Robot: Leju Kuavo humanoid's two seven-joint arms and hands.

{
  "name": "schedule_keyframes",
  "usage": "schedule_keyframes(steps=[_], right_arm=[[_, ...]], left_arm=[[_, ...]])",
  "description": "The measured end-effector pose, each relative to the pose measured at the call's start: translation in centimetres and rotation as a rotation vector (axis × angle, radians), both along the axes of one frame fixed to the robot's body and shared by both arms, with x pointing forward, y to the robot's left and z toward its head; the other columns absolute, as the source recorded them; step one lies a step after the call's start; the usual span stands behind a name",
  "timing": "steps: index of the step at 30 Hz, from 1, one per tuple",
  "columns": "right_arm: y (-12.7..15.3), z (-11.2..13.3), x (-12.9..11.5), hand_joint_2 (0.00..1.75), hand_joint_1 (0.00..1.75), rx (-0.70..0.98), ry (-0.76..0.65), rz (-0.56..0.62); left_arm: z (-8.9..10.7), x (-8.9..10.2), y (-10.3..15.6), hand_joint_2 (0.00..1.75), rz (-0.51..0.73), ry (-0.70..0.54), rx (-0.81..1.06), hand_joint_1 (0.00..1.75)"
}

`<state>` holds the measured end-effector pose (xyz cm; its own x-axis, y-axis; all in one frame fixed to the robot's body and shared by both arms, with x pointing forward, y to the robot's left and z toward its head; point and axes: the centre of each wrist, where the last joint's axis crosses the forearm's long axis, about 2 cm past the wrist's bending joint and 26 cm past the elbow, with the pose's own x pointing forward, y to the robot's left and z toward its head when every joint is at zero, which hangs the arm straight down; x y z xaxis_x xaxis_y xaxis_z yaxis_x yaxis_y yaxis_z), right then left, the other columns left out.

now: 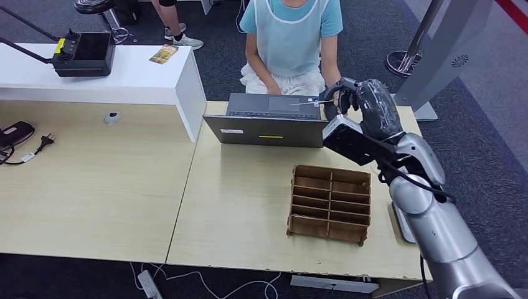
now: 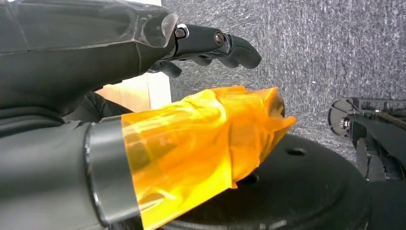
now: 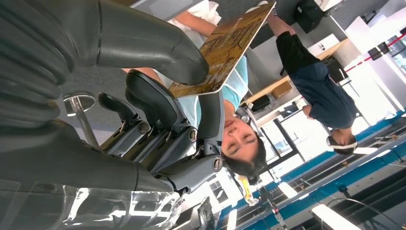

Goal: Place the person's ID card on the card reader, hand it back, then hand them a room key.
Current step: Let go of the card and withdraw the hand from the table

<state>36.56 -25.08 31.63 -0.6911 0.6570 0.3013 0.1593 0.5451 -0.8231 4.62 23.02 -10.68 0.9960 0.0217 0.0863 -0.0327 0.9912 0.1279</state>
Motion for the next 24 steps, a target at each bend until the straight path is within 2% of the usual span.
schedule_keyframes(steps=[17,24], right_arm=[[4.6,6.1,3.3,1.75,1.75,0.034,-0.029,0.002],[5.4,7.8,4.6,1.75,1.75,0.036,-0.022,-0.024]], left_arm=[[0.0,0.0,-0.1,0.0,-0.01,0.008,-0.011,0.0],[0.0,0.0,0.1,0.0,-0.03,0.008,-0.009,0.0]])
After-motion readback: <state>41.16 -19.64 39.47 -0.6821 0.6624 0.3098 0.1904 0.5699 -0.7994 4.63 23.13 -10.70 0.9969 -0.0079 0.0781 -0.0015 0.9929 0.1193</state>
